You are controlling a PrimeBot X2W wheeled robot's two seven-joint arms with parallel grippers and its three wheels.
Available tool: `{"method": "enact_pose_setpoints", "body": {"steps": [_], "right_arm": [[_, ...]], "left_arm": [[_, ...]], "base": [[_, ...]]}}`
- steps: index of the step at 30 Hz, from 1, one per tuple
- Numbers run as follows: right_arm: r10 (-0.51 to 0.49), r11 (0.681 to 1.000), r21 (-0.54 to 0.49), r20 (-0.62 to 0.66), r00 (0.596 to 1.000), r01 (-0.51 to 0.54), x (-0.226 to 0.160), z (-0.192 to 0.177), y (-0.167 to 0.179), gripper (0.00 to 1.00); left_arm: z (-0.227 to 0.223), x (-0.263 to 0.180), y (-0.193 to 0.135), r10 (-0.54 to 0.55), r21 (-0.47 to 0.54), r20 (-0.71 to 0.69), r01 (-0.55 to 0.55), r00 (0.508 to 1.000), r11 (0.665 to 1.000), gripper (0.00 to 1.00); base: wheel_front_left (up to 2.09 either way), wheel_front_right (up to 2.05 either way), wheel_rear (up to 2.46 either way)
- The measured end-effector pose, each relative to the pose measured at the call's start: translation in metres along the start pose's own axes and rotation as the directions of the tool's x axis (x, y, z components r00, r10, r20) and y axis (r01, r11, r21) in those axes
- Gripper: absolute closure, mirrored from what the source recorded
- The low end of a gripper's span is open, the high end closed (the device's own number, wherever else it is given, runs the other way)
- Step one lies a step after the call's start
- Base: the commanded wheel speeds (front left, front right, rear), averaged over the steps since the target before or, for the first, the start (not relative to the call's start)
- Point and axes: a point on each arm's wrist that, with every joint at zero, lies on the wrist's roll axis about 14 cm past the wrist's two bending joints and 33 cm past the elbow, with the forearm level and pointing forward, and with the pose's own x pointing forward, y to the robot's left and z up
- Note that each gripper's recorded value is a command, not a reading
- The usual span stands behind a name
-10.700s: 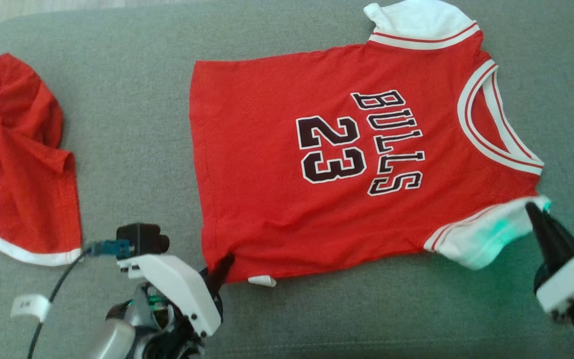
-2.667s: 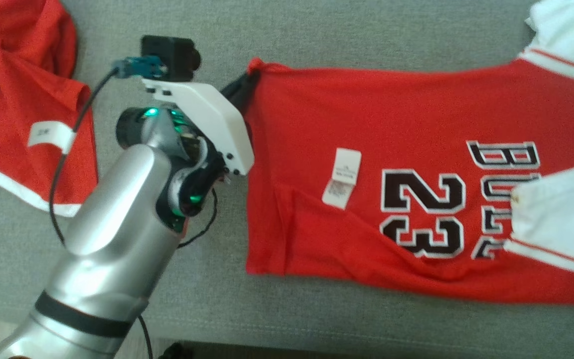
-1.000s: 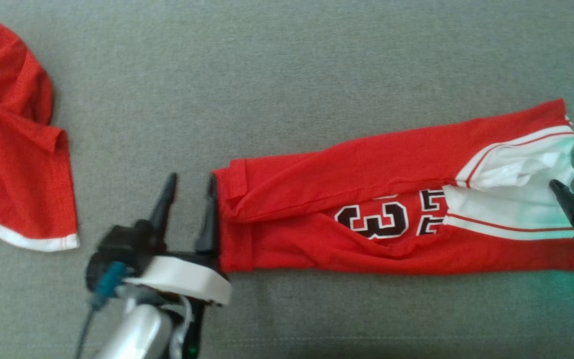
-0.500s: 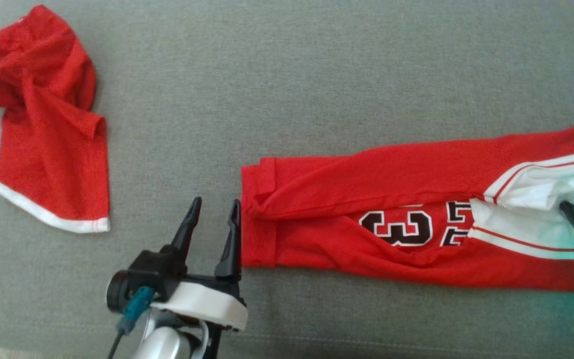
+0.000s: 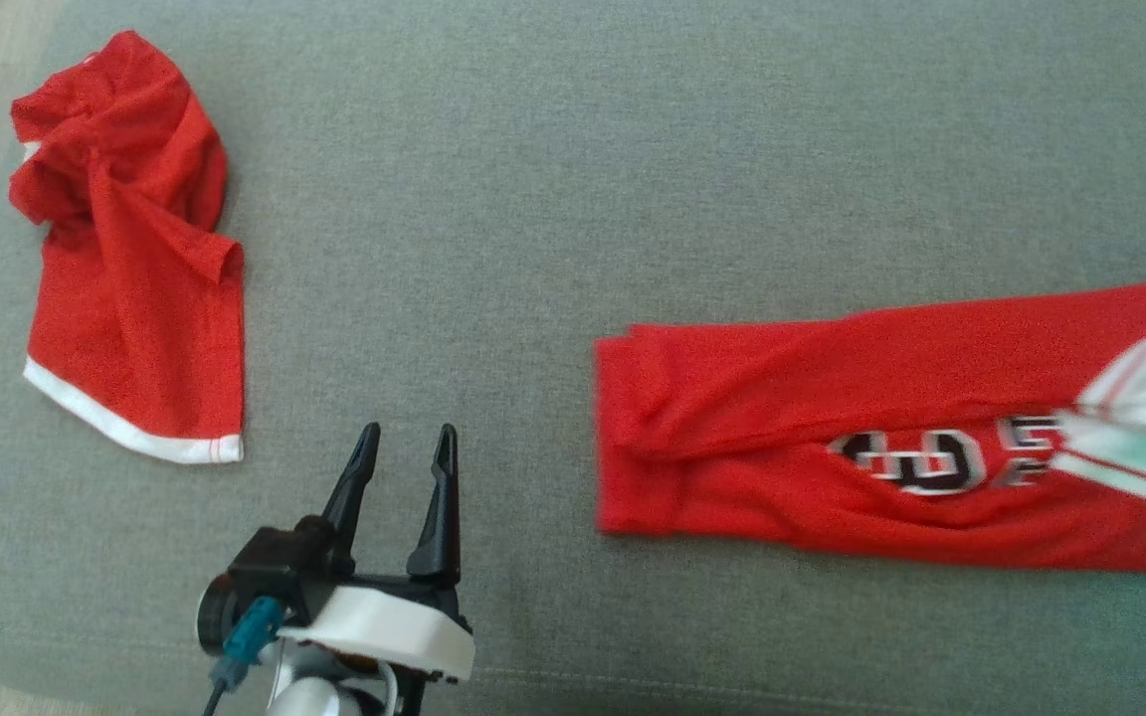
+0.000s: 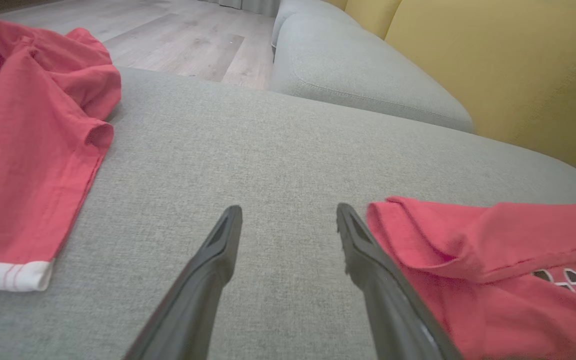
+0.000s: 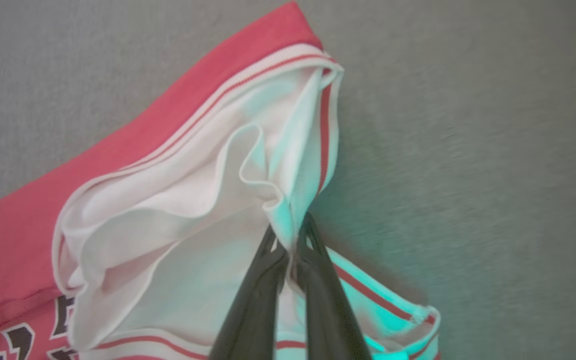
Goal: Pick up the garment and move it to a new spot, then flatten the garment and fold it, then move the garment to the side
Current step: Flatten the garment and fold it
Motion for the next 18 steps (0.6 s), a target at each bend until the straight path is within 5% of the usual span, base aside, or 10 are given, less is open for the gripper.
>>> {"method": "enact_pose_setpoints", "body": {"steps": [4,8,12,18], "right_arm": [[-0.061,0.998,0.005,0.073,0.995,0.061,-0.013,0.022,-0.023,1.00],[-0.010,1.000,-0.027,0.151,0.988,0.015,-0.024,0.044,-0.007,1.00],[0.156,0.980,-0.148,0.178,0.972,-0.130,-0.042,0.053,0.051,1.00],[0.400,0.896,-0.210,0.007,0.916,-0.390,-0.048,-0.017,0.143,1.00]], "left_arm": [[0.001,-0.003,0.003,0.005,-0.001,0.004,-0.005,1.000,1.000,0.00],[0.002,-0.003,0.001,0.004,-0.015,0.007,-0.004,1.000,1.000,0.00],[0.002,-0.004,0.001,0.009,-0.030,0.006,-0.009,1.000,0.999,0.00],[-0.007,-0.004,-0.001,0.004,-0.044,-0.023,-0.005,1.000,0.999,0.00]], "base": [[0.00,0.00,0.00],[0.00,0.00,0.00],[0.00,0.00,0.00],[0.00,0.00,0.00]]}}
